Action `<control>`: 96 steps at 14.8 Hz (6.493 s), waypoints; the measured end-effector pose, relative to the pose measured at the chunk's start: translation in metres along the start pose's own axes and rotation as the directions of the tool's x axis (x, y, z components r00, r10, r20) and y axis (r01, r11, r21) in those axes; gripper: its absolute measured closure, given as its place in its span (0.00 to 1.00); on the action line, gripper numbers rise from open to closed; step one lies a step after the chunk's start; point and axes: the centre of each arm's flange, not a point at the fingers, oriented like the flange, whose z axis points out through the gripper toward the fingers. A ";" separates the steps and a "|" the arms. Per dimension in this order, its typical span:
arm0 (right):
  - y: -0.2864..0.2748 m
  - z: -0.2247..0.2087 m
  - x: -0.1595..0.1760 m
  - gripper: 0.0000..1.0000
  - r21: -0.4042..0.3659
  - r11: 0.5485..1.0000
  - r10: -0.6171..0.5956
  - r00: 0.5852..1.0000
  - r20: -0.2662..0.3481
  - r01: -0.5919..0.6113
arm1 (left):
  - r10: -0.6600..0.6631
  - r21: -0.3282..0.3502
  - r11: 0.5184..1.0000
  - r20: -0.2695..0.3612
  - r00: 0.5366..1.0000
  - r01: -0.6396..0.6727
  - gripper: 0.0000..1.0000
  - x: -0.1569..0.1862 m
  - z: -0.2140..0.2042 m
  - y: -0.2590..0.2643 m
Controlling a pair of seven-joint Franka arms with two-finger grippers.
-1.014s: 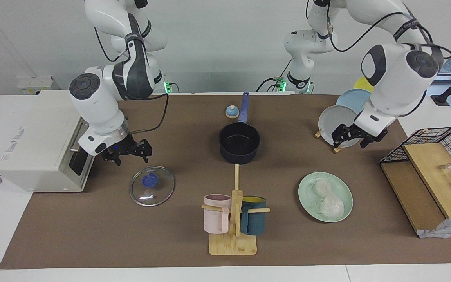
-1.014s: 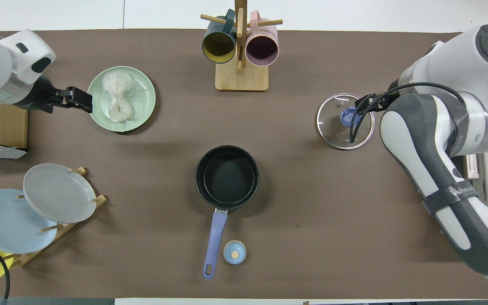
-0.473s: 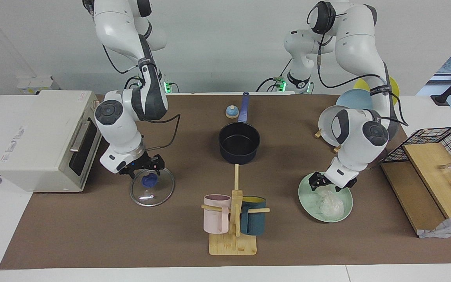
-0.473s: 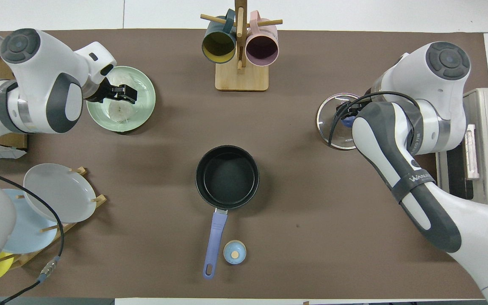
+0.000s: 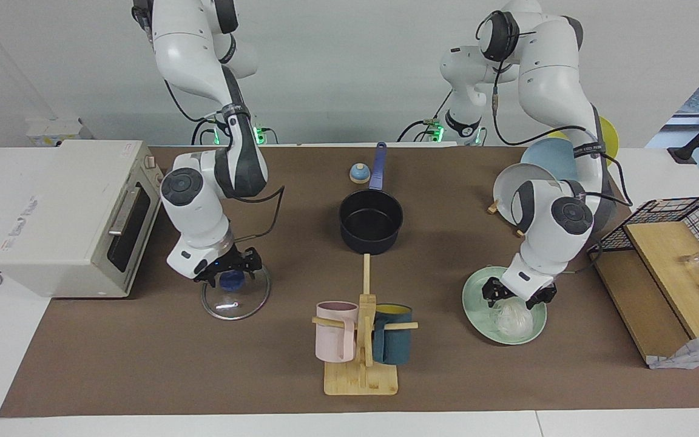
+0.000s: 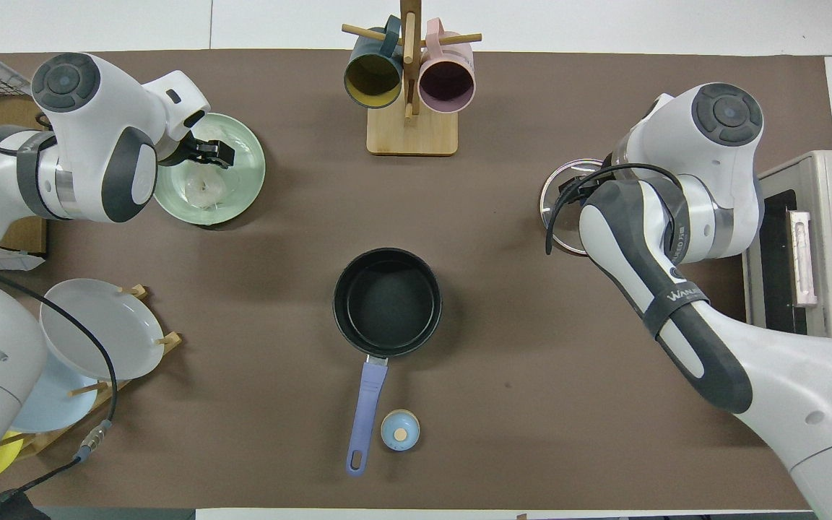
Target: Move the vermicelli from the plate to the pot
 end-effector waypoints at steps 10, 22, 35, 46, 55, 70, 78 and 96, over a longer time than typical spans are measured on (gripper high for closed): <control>0.003 0.021 -0.010 0.01 -0.003 1.000 -0.008 1.000 -0.005 0.008 | -0.018 -0.094 0.995 0.102 0.995 0.028 0.75 0.008 -0.078 0.026; 0.006 0.022 -0.011 0.34 -0.003 1.000 -0.012 1.000 -0.003 0.012 | -0.092 -0.143 0.981 0.240 0.966 0.129 0.76 -0.134 -0.208 0.255; -0.031 -0.092 0.006 0.34 0.030 0.999 -0.012 0.997 0.080 0.010 | -0.105 -0.141 0.981 0.200 0.974 0.135 0.70 -0.161 -0.066 0.303; -0.191 -0.133 -0.008 0.34 0.011 0.991 0.131 0.987 0.093 -0.133 | -0.149 -0.057 0.986 0.108 0.983 0.156 0.00 -0.111 -0.253 0.098; -0.351 -0.084 -0.048 0.34 -0.071 0.961 0.268 0.963 0.014 -0.266 | -0.128 0.005 0.992 0.104 0.986 0.128 0.00 -0.136 -0.304 0.011; -0.385 -0.069 -0.069 0.34 -0.079 0.948 0.311 0.950 0.022 -0.308 | -0.196 -0.014 0.979 0.189 0.962 0.202 0.00 -0.149 -0.328 -0.011; -0.391 -0.069 -0.077 0.34 -0.085 0.942 0.327 0.944 0.032 -0.324 | -0.205 -0.016 0.977 0.199 0.958 0.212 0.00 -0.145 -0.317 -0.016; -0.380 -0.064 -0.089 0.34 -0.056 0.939 0.342 0.939 0.038 -0.340 | -0.176 -0.026 0.983 0.188 0.966 0.184 0.00 -0.143 -0.316 -0.021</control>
